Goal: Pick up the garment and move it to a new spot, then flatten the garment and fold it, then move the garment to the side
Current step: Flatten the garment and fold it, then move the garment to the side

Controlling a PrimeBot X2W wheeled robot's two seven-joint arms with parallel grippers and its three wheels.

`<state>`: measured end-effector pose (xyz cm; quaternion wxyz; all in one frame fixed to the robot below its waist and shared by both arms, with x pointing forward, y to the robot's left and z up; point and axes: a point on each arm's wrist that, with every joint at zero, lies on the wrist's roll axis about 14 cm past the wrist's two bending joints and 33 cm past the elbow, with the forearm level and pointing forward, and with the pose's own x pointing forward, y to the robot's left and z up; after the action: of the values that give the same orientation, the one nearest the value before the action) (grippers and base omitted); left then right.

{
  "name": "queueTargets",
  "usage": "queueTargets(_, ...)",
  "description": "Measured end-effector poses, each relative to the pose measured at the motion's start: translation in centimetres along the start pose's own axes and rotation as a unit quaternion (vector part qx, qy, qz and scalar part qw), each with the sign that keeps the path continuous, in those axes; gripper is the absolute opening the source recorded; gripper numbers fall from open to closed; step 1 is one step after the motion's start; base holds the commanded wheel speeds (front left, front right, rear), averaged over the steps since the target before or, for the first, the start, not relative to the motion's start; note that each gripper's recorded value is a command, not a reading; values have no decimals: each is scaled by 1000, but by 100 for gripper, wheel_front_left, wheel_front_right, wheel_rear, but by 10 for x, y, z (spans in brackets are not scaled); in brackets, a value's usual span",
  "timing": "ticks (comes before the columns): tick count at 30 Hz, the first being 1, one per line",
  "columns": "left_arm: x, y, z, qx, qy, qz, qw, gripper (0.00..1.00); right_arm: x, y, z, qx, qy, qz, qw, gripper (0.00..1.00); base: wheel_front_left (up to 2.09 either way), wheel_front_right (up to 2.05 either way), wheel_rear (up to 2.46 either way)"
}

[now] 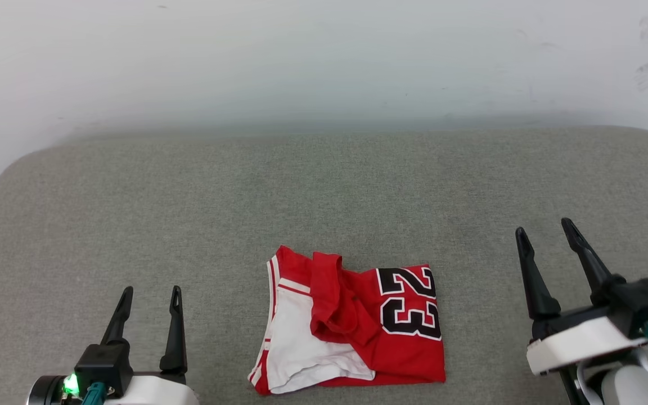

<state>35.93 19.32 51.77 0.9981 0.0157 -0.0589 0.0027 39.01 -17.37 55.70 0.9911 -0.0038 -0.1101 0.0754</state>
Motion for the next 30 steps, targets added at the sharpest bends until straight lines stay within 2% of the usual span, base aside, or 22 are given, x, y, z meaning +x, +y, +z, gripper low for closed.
queueTargets(6, -4, -2, 2, 1, -3, -4, 1000, 100, -27, -3, 2, 10, -3, -29, 1000, 100, 0, 0, 0)
queueTargets(16, -16, 2, 1, 5, 1, 3, 1000, 100, -51, 1, -5, 22, 13, -41, 999, 100, 0, 0, 0)
queueTargets(30, -23, 4, -2, 5, 7, 9, 1000, 100, -50, 3, -13, 19, 24, -39, 999, 100, 0, 0, 0)
